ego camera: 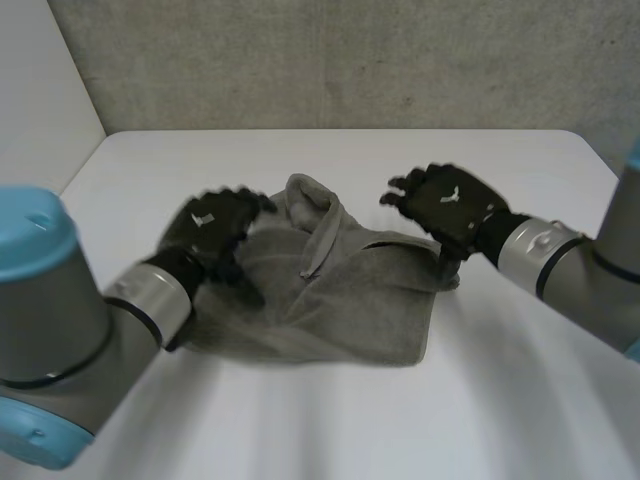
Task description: Fold the towel.
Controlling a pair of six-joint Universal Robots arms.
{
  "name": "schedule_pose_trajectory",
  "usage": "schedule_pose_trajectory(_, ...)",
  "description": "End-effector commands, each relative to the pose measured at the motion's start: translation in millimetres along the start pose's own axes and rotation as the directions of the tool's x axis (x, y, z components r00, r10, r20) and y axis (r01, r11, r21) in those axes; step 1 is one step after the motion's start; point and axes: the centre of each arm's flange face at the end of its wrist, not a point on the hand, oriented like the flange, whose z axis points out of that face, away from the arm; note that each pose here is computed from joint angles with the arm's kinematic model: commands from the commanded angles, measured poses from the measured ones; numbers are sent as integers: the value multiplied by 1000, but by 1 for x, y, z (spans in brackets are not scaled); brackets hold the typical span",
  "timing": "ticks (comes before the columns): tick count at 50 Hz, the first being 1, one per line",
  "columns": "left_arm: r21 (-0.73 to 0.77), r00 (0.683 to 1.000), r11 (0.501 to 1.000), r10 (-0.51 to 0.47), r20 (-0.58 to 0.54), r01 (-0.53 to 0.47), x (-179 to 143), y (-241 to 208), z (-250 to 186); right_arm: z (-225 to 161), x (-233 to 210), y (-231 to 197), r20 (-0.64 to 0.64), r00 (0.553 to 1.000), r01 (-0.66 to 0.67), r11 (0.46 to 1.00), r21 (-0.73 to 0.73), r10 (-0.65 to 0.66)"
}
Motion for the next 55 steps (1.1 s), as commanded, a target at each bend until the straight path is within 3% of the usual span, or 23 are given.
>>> schedule_pose_trajectory(1, -137, 995, 986, 94, -43, -99, 11, 51, 12, 22, -20, 25, 37, 996, 80, 996, -47, -79)
schedule_pose_trajectory(20, -214, 988, 967, 123, -96, -141, 28, 90, 25, 63, -23, 69, -1, 994, 107, 990, -88, -108)
schedule_pose_trajectory(27, -167, 990, 976, 133, -51, -139, 25, 77, 30, 57, -14, 67, -27, 996, 87, 991, -105, -90)
schedule_pose_trajectory(30, -86, 991, 987, 133, -35, -135, 23, 54, 31, 43, 0, 48, -70, 995, 63, 994, -84, -69)
schedule_pose_trajectory(35, 64, 992, 989, 129, 12, -130, 11, 11, 27, 11, 26, 26, -158, 983, -100, 993, -61, 90)
schedule_pose_trajectory(37, 89, 992, 988, 126, 25, -128, 7, 3, 26, -11, 38, 10, -205, 947, -255, 967, -18, 246)
schedule_pose_trajectory(40, 123, 991, 984, 125, 43, -129, -1, -10, 27, -21, 40, 3, -211, 923, -329, 944, 8, 323)
schedule_pose_trajectory(42, 124, 991, 984, 121, 52, -127, -9, -11, 30, -34, 36, -1, -205, 876, -440, 897, 32, 437)
schedule_pose_trajectory(48, 115, 989, 987, 103, 110, -116, -55, -14, 42, -42, 9, 9, -146, 821, -559, 829, -10, 551)
schedule_pose_trajectory(55, 85, 989, 990, 104, 107, -114, -84, -3, 58, -33, -45, 2, 26, 824, -561, 823, -92, 565)
